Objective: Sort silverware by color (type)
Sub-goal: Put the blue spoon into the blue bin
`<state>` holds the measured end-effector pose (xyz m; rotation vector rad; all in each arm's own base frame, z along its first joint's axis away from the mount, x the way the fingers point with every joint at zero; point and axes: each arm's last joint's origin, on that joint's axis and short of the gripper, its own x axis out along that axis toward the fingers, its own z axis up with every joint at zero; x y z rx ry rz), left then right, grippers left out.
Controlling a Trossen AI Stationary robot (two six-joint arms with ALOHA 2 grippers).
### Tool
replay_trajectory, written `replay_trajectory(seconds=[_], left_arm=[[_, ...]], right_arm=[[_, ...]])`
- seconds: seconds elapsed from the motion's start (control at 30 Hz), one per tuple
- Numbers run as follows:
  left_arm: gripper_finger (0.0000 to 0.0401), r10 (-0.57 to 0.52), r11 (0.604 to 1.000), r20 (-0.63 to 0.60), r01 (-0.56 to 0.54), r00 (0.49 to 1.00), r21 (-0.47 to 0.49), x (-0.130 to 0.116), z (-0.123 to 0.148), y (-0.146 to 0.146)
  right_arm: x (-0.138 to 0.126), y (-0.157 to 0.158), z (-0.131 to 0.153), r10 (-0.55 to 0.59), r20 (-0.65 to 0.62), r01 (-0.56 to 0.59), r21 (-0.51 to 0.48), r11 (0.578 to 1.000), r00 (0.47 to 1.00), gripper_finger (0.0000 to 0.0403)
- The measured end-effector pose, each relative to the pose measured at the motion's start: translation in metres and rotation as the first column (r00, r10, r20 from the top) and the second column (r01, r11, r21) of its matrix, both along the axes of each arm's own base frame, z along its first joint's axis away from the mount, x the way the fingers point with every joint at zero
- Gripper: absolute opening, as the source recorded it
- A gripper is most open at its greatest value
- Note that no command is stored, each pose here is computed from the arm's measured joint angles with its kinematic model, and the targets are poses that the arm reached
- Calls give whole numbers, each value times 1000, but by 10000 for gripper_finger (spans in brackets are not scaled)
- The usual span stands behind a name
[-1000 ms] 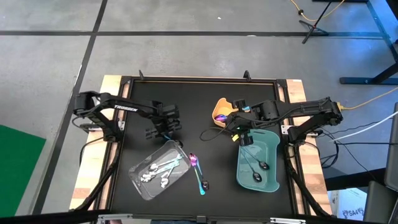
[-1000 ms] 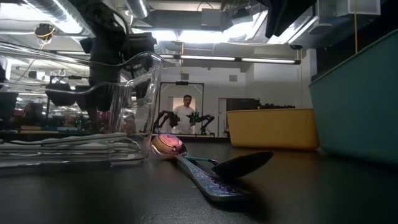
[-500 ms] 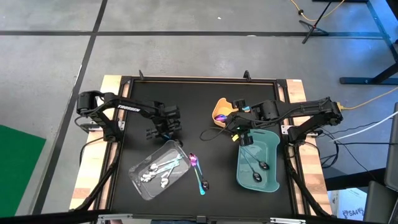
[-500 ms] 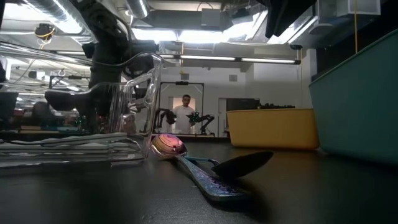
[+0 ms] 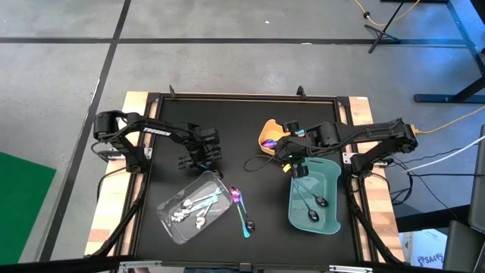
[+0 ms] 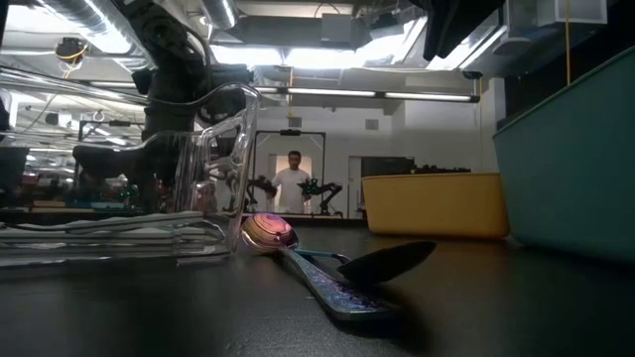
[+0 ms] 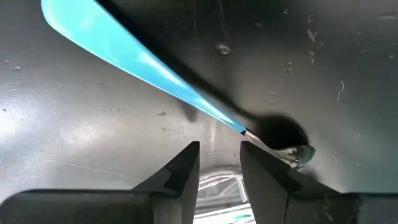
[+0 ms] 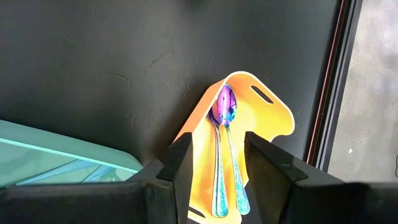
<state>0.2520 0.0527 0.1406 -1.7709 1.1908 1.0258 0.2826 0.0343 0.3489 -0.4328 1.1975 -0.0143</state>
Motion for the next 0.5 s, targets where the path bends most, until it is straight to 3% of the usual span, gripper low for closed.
replay_trajectory(seconds=[0.5], left_arm=[[110, 4, 999, 48, -6, 999, 35, 5, 1, 2]], right_arm=[[0, 0, 0, 0, 0, 0, 0, 1000, 1000, 131]])
